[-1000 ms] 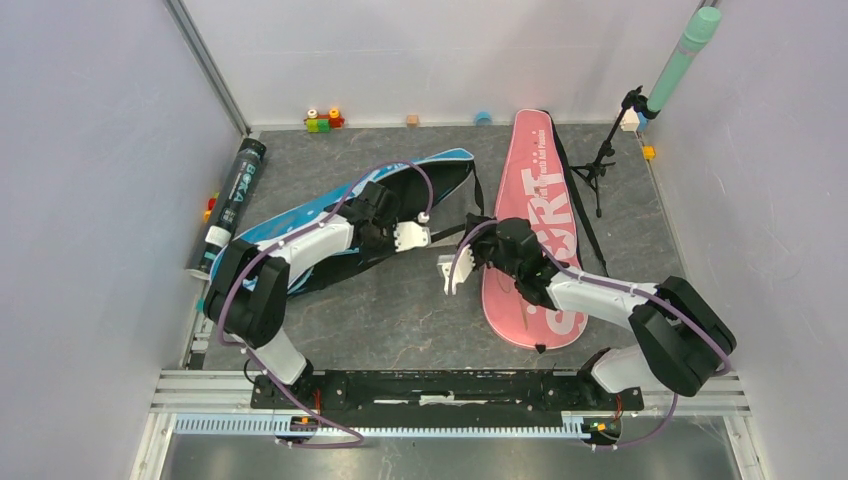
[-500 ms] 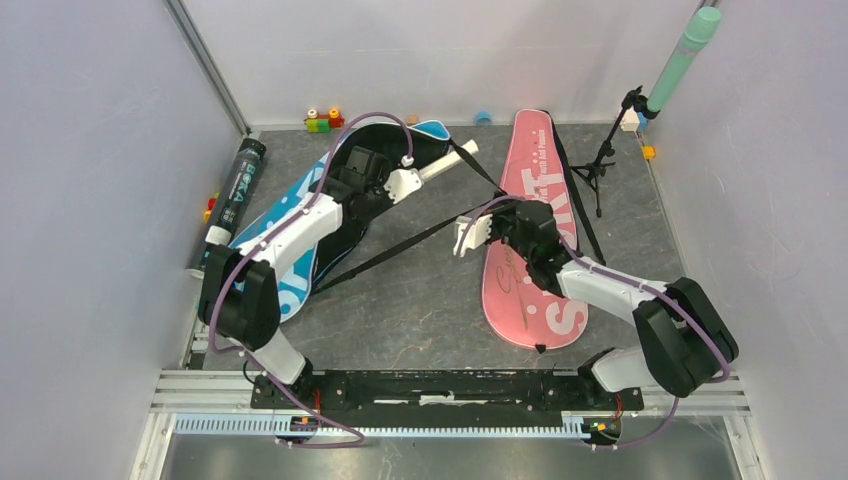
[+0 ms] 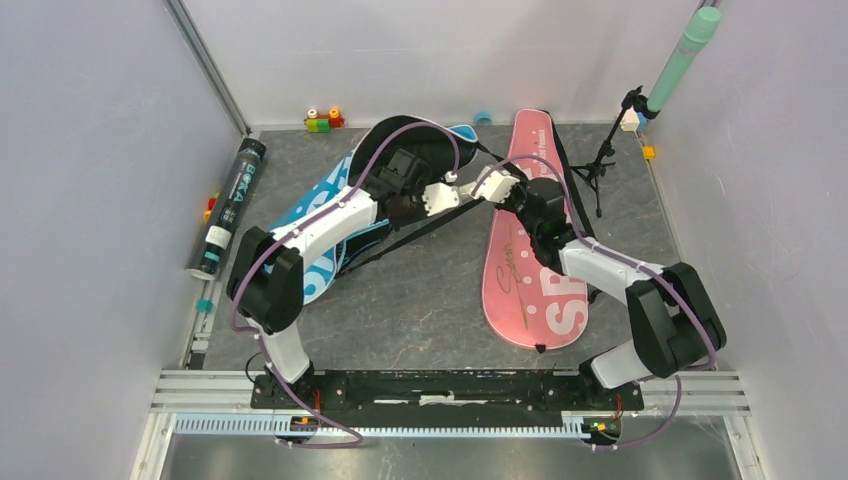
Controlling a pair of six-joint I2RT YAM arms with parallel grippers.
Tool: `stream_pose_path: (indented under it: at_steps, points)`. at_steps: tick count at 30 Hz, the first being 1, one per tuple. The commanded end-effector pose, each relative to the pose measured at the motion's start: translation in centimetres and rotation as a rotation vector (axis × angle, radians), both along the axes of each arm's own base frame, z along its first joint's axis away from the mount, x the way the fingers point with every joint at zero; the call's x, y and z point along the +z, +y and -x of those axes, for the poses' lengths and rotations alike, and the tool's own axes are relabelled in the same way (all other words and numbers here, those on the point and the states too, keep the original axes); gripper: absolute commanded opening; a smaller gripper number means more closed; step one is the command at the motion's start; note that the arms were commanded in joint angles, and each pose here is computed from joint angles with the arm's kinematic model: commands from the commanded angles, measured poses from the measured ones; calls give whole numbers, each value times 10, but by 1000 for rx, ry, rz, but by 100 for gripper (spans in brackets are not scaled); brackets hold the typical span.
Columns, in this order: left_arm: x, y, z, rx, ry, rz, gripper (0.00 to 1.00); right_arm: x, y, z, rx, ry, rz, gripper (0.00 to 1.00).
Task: Pack up the badminton gear
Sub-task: Adjust the racket in the racket bag.
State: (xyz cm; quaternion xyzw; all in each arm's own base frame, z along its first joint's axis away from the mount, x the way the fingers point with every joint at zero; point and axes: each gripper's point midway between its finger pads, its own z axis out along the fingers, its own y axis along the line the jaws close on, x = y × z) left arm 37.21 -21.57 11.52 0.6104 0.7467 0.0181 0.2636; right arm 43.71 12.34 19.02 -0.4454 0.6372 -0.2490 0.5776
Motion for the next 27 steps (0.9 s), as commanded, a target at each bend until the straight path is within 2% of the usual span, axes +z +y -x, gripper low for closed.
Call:
stream_pose_path:
  at_steps: [1, 3, 6, 10, 13, 17, 19, 22, 26, 27]
  points:
    - [-24, 85, 65, -178, 217, -378, 2, 47, -109, -16, -360, -137, -187, 0]
    - [-13, 84, 59, -134, 187, -324, 2, 29, -118, -12, -317, -94, -217, 0]
    - [-8, 95, 58, -126, 190, -334, 2, 13, -153, -10, -389, -70, -302, 0]
    - [-3, 121, 40, -26, 157, -388, 2, -2, -182, -5, -466, -51, -321, 0]
    - [-1, 128, 38, -23, 186, -324, 2, -10, -206, -6, -526, -45, -356, 0]
    - [-15, 149, 29, 10, 163, -447, 2, 0, -185, -6, -399, -68, -400, 0]
    - [-16, 155, 2, 101, 53, -492, 2, 9, -174, -6, -343, -76, -440, 0]
    - [-15, 152, -22, 188, -21, -500, 3, 23, -169, -2, -329, -75, -490, 0]
    - [-34, 146, -23, 140, -11, -587, 20, 51, -158, 4, -294, -50, -557, 0]
    - [-37, 144, -27, 141, -37, -606, 22, 60, -152, 5, -267, -47, -573, 0]
